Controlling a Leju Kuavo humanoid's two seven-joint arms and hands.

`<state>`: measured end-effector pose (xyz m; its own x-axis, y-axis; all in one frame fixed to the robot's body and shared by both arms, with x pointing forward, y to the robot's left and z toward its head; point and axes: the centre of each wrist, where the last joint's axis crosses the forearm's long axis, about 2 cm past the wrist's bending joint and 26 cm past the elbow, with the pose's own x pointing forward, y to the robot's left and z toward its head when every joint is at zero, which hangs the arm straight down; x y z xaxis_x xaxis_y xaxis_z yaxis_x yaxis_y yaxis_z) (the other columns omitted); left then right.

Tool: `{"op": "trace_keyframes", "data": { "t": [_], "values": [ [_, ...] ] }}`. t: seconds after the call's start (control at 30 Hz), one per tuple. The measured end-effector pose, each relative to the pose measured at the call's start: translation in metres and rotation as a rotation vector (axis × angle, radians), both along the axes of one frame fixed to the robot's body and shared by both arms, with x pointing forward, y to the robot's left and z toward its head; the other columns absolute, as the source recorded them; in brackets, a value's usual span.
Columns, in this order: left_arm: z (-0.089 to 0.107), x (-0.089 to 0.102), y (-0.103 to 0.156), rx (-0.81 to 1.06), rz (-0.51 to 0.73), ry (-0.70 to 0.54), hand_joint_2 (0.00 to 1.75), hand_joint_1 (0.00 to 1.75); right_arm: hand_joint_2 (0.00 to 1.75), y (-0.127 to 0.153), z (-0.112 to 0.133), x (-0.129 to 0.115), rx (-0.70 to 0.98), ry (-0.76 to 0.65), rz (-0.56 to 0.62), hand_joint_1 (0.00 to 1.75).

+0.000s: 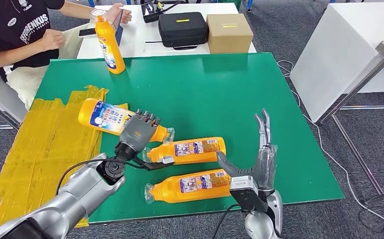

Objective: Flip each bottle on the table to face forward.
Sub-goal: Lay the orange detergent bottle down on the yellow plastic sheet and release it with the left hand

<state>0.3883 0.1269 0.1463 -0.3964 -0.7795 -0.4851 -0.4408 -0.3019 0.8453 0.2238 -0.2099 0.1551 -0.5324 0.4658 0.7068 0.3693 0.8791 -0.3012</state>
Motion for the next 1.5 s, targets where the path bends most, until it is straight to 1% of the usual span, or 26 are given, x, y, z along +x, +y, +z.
{"op": "trace_keyframes", "data": {
  "t": [0.13, 0.37, 0.5, 0.6, 0.77, 0.93, 1.0, 1.13, 1.27, 1.33, 1.4, 1.5],
  "values": [
    [-0.006, 0.008, 0.015, -0.026, 0.078, 0.061, 1.75, 1.75, 1.75, -0.001, -0.006, -0.006, -0.011, 0.021, 0.001, 0.00],
    [-0.010, 0.012, 0.025, -0.054, 0.165, 0.111, 1.75, 1.75, 1.75, -0.003, -0.009, -0.009, -0.018, 0.041, 0.009, 0.00],
    [-0.013, 0.017, 0.040, -0.074, 0.248, 0.144, 1.75, 1.75, 1.75, -0.003, -0.012, -0.012, -0.016, 0.060, 0.033, 0.00],
    [-0.015, 0.021, 0.060, -0.106, 0.297, 0.151, 1.75, 1.75, 1.75, -0.002, -0.016, -0.015, -0.016, 0.069, 0.057, 0.00],
    [-0.014, 0.029, 0.106, -0.214, 0.351, 0.142, 1.75, 1.75, 1.75, 0.001, -0.020, -0.018, -0.025, 0.080, 0.074, 0.00],
    [-0.011, 0.031, 0.152, -0.353, 0.431, 0.108, 1.75, 1.75, 1.75, 0.004, -0.025, -0.021, -0.039, 0.098, 0.094, 0.00],
    [-0.012, 0.030, 0.167, -0.404, 0.460, 0.114, 1.75, 1.75, 1.75, 0.005, -0.026, -0.021, -0.040, 0.106, 0.103, 0.00],
    [-0.017, 0.025, 0.189, -0.539, 0.473, 0.171, 1.75, 1.75, 1.75, 0.006, -0.028, -0.020, -0.032, 0.124, 0.127, 0.00],
    [-0.021, 0.022, 0.200, -0.621, 0.489, 0.206, 1.75, 1.75, 1.75, 0.005, -0.031, -0.019, -0.031, 0.135, 0.138, 0.00],
    [-0.022, 0.022, 0.203, -0.711, 0.455, 0.265, 1.75, 1.75, 1.75, 0.005, -0.032, -0.019, -0.027, 0.137, 0.146, 0.00],
    [-0.021, 0.023, 0.207, -0.848, 0.402, 0.327, 1.75, 1.75, 1.75, 0.005, -0.033, -0.019, -0.023, 0.137, 0.154, 0.00],
    [-0.016, 0.025, 0.212, -0.992, 0.362, 0.352, 1.75, 1.75, 1.75, 0.006, -0.034, -0.016, -0.023, 0.134, 0.163, 0.00]
  ]
}}
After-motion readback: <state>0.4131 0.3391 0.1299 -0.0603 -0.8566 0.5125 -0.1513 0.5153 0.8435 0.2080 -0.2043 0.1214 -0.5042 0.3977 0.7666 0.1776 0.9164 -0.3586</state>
